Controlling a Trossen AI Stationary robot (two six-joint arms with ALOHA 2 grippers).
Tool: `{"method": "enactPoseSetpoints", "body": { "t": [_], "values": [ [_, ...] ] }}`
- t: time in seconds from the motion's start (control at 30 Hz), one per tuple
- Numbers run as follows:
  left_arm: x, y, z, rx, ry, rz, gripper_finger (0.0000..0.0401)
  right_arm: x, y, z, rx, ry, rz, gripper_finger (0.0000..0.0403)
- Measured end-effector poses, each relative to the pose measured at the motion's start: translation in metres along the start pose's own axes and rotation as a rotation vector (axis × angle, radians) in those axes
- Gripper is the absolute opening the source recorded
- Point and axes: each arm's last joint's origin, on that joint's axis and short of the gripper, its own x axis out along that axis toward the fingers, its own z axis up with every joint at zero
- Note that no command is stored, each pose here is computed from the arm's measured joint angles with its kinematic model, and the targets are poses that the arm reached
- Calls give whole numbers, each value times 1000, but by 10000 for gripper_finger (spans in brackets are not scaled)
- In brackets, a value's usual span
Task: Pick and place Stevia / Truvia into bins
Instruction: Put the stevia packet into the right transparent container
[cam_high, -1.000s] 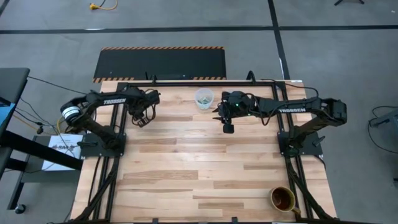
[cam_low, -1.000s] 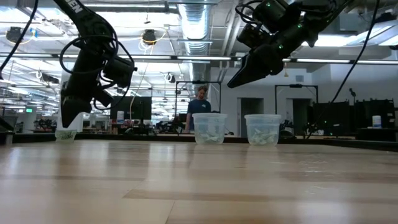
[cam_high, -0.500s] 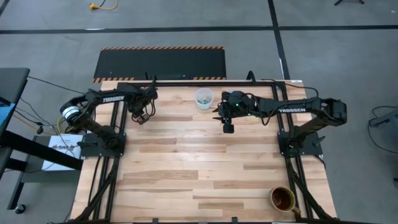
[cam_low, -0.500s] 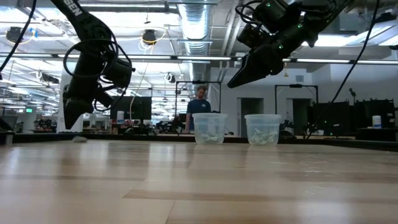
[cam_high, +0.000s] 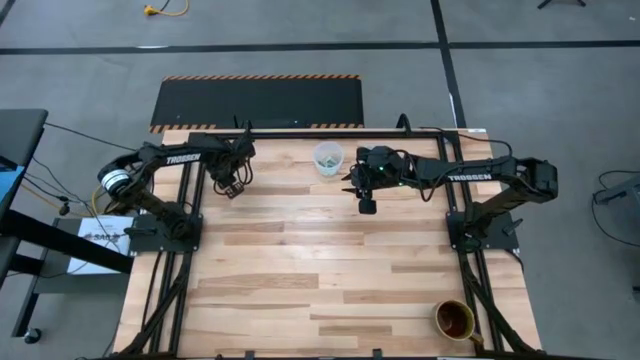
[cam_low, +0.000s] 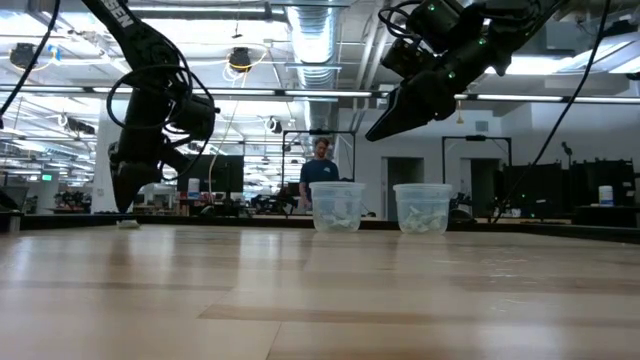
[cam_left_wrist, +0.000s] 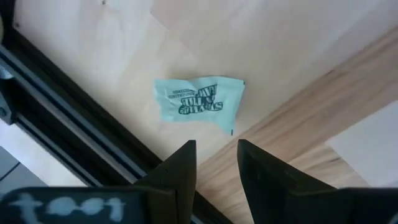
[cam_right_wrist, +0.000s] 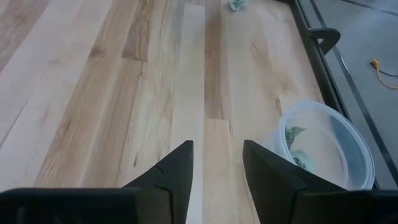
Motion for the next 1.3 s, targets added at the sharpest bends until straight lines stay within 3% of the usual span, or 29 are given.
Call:
{"method": "enactPoseSetpoints", "body": {
  "t": [0.3, 0.47, 0.77, 1.13, 1.3],
  "values": [
    [38, -12, 16, 42, 143, 22, 107, 0, 0, 0, 5, -2, 5, 133],
    [42, -16, 20, 75, 164, 74, 104, 0, 4, 2, -2, -3, 16, 134],
    [33, -12, 35, 68, 84, 52, 8, 1, 9, 3, -16, 1, 32, 134],
    [28, -24, 41, 108, 13, 79, 0, 1, 10, 3, -20, -7, 51, 134],
    [15, -38, 47, 126, -112, 58, 0, 1, 10, 3, -21, -9, 50, 132]
  ]
}}
